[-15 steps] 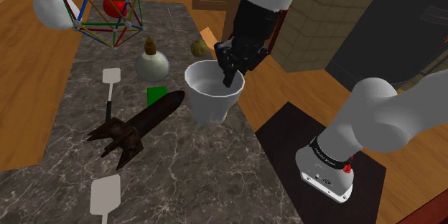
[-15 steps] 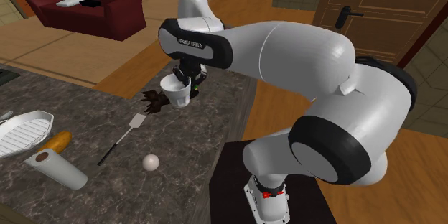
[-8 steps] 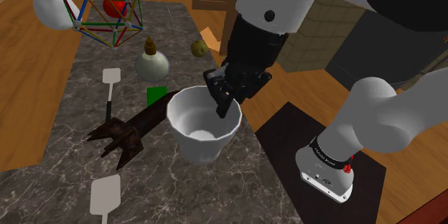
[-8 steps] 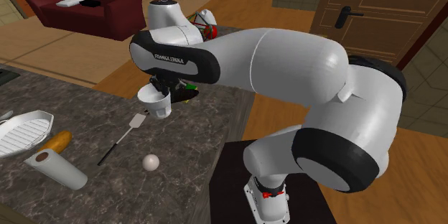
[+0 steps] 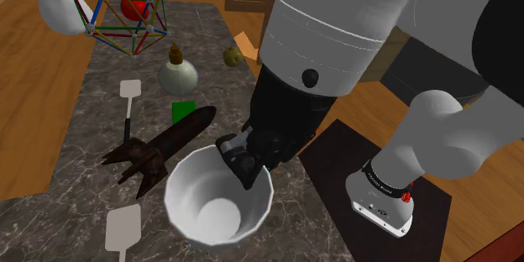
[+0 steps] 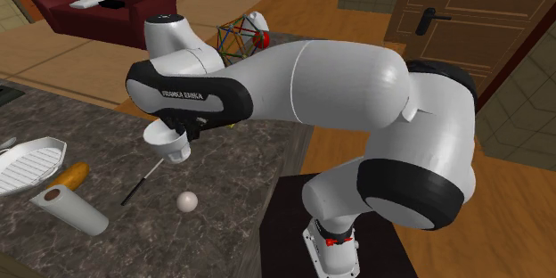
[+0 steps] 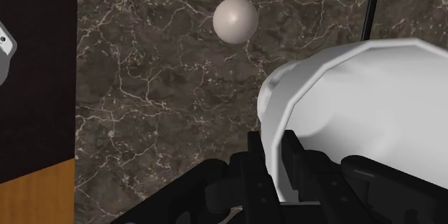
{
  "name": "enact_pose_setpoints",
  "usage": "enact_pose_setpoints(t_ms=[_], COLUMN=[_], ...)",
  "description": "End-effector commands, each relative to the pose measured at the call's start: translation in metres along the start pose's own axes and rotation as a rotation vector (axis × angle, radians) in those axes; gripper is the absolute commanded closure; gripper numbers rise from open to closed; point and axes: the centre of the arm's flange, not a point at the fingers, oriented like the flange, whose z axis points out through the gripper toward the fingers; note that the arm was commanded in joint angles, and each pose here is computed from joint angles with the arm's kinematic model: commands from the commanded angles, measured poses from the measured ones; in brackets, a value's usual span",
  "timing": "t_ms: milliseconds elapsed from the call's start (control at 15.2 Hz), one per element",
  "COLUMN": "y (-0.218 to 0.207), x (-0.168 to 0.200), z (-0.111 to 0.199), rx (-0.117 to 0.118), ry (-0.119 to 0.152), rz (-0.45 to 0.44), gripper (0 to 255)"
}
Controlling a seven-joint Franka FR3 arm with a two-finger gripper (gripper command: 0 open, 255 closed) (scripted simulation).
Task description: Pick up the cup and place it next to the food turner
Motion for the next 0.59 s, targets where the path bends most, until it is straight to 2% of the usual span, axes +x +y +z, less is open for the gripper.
enact_pose_setpoints(t_ms=[0, 528], y=[0.000, 0.007], x=[-0.002, -0.001], z=[0.009, 0.051], rx=[0.001, 0.001], ry=[0.000, 0.000], rz=[0.001, 0.001], gripper=[255, 255])
